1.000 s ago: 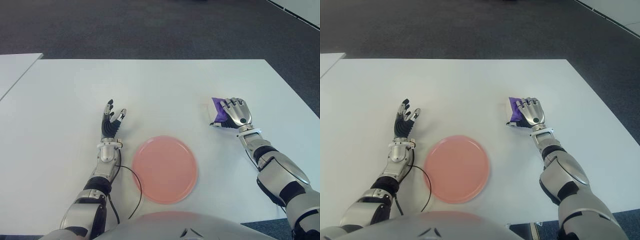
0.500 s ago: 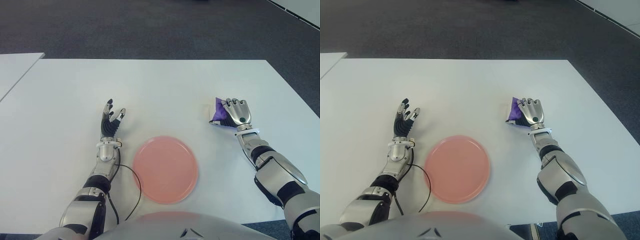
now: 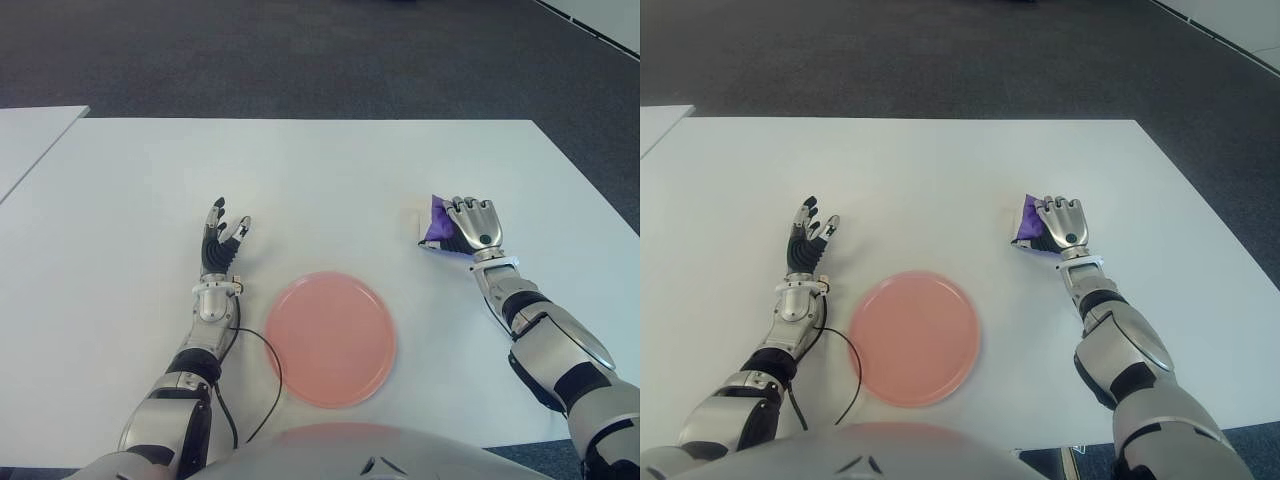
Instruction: Put the tissue paper into the plate.
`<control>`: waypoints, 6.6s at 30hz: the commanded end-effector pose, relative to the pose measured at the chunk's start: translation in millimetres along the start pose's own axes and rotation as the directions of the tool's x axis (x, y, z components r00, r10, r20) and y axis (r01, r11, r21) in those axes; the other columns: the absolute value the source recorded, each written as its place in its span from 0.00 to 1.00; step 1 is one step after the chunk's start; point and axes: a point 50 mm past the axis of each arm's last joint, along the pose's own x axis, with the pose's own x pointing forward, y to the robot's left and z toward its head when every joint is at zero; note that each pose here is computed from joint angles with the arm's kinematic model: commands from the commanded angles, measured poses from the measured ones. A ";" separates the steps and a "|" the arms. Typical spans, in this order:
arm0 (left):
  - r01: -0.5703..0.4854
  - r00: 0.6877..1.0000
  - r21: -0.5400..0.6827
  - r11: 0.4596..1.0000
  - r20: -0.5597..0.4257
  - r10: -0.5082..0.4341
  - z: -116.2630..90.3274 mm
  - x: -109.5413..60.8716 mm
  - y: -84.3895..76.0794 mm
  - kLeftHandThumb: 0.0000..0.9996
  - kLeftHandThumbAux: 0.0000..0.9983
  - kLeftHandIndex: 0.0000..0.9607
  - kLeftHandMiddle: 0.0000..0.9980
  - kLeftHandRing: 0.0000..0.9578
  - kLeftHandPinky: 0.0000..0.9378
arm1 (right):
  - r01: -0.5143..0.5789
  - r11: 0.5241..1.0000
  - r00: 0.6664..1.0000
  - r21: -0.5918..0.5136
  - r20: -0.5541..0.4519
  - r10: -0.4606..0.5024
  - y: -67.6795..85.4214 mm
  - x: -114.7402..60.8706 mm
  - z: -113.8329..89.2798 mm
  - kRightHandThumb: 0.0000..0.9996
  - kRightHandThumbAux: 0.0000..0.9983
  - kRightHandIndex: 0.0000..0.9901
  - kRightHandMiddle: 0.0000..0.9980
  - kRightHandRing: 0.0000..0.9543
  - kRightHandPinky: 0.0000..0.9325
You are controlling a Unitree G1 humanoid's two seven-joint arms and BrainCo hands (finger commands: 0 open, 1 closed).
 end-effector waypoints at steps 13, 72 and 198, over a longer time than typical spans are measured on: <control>0.003 0.988 0.026 1.000 -0.152 0.001 -31.1 -28.1 5.7 0.02 0.53 0.00 0.00 0.00 0.00 | -0.217 0.973 0.975 0.083 0.063 0.212 30.7 -36.0 21.7 0.86 0.68 0.40 0.54 0.89 0.87; 0.004 0.989 0.020 1.000 -0.145 -0.001 -31.0 -24.1 1.8 0.01 0.55 0.00 0.00 0.00 0.00 | 0.465 0.535 0.882 0.706 -0.322 -0.343 -75.7 63.7 37.8 0.86 0.68 0.40 0.51 0.80 0.02; -0.005 0.988 0.026 1.000 -0.155 0.009 -33.8 -30.5 -4.7 0.02 0.51 0.02 0.00 0.00 0.00 | -0.297 0.797 0.560 0.526 0.772 -0.301 -103.8 -20.3 174.0 0.86 0.67 0.42 0.54 0.92 0.91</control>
